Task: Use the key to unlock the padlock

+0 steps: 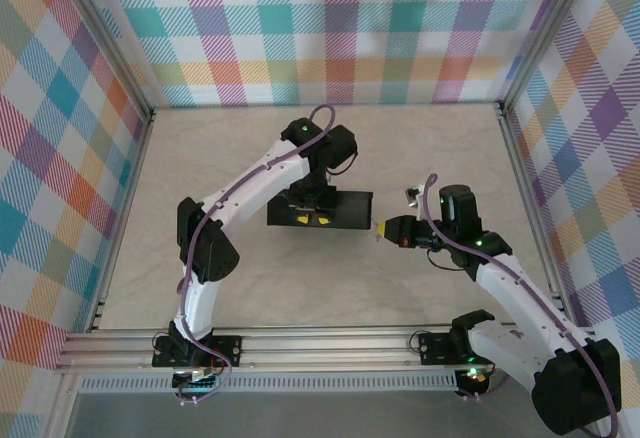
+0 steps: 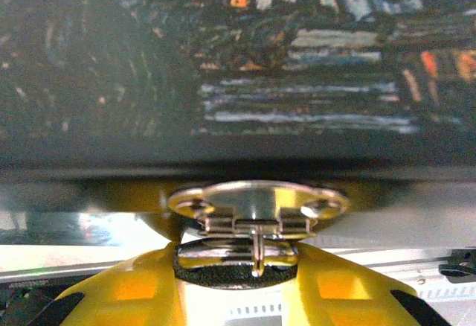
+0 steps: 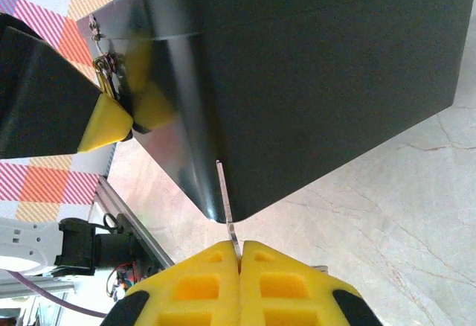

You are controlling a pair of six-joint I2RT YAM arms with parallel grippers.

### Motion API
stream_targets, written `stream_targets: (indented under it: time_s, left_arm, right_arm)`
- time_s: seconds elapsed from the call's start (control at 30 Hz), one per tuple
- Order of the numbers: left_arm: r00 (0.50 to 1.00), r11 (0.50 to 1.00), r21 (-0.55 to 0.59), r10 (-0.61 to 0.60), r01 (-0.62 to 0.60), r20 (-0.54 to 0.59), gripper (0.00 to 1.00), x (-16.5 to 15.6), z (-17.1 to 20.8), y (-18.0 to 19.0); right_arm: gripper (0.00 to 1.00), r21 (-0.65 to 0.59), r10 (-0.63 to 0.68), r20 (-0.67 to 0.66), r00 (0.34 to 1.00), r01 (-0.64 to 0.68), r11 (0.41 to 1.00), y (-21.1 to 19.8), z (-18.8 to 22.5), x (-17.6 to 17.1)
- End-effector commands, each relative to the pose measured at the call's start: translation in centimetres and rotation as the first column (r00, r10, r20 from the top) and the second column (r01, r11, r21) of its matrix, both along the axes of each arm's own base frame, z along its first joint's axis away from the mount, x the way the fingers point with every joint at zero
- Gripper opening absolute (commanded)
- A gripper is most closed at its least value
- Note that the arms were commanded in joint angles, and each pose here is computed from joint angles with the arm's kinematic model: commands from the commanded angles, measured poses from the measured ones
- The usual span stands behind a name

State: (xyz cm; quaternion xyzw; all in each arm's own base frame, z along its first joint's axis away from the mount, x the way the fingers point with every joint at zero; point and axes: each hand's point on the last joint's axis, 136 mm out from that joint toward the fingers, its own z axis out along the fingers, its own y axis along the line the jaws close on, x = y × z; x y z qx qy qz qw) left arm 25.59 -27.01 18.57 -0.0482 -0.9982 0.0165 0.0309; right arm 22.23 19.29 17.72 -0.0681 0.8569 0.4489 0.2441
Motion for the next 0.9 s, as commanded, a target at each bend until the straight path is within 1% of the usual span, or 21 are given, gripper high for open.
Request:
stream_targets:
  time_s: [0.0,0.1,0.23,0.33,0.5,0.63,0.7,0.87]
  left_arm:
    - [0.997,0.998,0.011,0.059,-0.058,-0.050,0.09,-1.6,1.8,1.2]
    - [0.992,0.996,0.007,0.089,-0.089,-0.084,0.09,-2.2,2.0,1.0]
    - [0.979,0.988,0.057,0.150,-0.144,-0.135,0.09,-3.3,2.1,1.8]
    - [0.968,0.978,0.039,0.208,-0.205,-0.139,0.09,-3.5,2.6,1.5]
    - [0.942,0.946,-0.038,0.315,-0.321,-0.115,0.08,-2.7,3.3,0.1]
    - [0.925,0.924,-0.071,0.368,-0.375,-0.096,0.08,-2.6,4.1,0.2]
    - [0.914,0.912,-0.087,0.392,-0.401,-0.103,0.07,-2.7,4.3,0.3]
    - [0.883,0.867,-0.174,0.451,-0.468,-0.128,0.06,-2.6,4.9,-0.3]
  right_arm:
    - [0.00,0.019,0.032,0.004,0.999,-0.032,0.999,0.4,0.7,-0.7]
    - [0.00,0.022,0.038,0.004,0.999,-0.038,0.999,0.4,0.8,-0.8]
    - [0.00,0.033,0.056,0.015,0.998,-0.057,0.998,0.7,1.6,-1.1]
    - [0.00,0.052,0.079,0.025,0.997,-0.080,0.995,1.1,2.1,-1.5]
    - [0.00,0.116,0.146,0.046,0.988,-0.150,0.982,3.2,3.1,-2.7]
    - [0.00,0.113,0.191,0.063,0.980,-0.197,0.974,5.6,2.9,-3.4]
    - [0.00,0.133,0.207,0.065,0.976,-0.214,0.968,6.8,2.9,-3.4]
    - [0.00,0.150,0.235,0.075,0.969,-0.244,0.958,8.4,2.8,-3.7]
